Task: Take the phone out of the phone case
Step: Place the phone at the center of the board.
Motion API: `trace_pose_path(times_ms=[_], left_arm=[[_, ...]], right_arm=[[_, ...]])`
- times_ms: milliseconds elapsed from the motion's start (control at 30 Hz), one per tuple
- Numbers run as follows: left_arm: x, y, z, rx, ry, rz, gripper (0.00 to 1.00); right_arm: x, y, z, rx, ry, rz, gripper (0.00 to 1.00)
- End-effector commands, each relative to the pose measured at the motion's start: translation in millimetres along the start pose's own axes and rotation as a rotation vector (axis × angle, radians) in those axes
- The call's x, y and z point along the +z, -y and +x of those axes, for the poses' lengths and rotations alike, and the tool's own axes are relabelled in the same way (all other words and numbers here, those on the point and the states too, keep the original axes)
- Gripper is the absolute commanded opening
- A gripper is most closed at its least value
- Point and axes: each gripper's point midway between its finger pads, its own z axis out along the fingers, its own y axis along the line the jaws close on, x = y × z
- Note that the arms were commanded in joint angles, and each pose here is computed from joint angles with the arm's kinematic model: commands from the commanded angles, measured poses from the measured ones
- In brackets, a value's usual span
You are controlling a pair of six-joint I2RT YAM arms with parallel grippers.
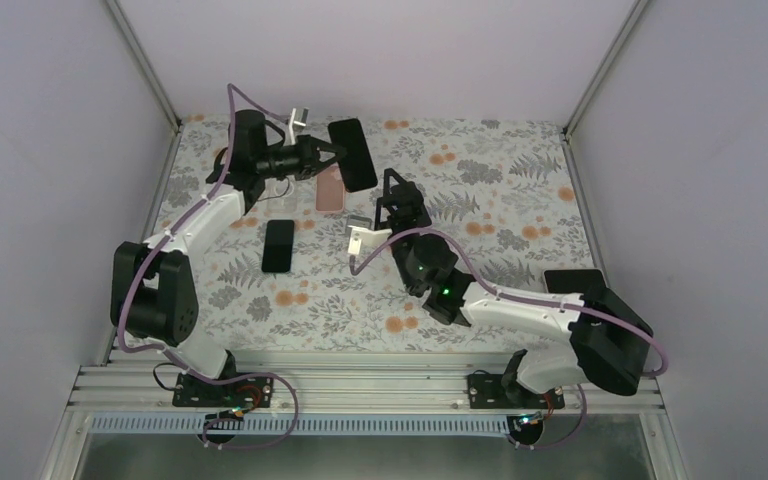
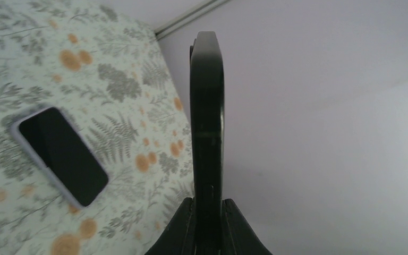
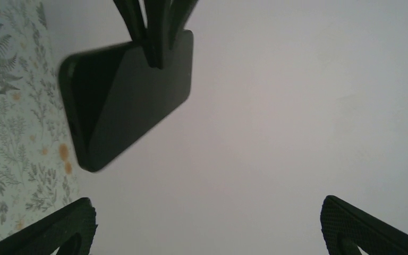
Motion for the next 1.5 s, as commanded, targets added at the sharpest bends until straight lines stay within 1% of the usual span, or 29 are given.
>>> trace_pose_path(times_ms=[0,233,400,633,767,933,1233,1367,1467], left_arm=[[-13,-4,7,0.104,-0.009,-0.039,0.02],[-15,-38,41,0.082,-0.103,-0.079,0.02],[-23,-68,82,0.037,-0.199,-0.13,0.02],[-41,-100,122,0.004,-0.264,-0.191,0.02],[-47,-121,130,-0.022,-0.286,-0.217,0.02],[-46,-143,137,-0.052,-0.34,-0.218,0.02],[-41,-176,137,-0.105,-0.366,-0.246,0.03],[-41,-193,139,-0.124,-0.378,-0.297,0.07],[-41,-198,139,-0.133,-0.383,-0.311,0.1]], right_arm=[[-8,-14,-3,0.033,0.036,-0.092,0.99],[-16,-24,10,0.029,0.03,-0.132,0.99],[-15,-22,18,0.06,0.016,-0.143,0.99],[-15,-21,19,0.088,0.017,-0.153,0.99],[-14,-20,19,0.095,0.016,-0.157,0.99],[-13,-20,22,0.102,0.004,-0.16,0.99],[-11,-23,20,0.126,0.002,-0.188,0.99],[-10,-23,20,0.137,0.001,-0.192,0.99],[-8,-23,20,0.144,-0.002,-0.196,0.99]])
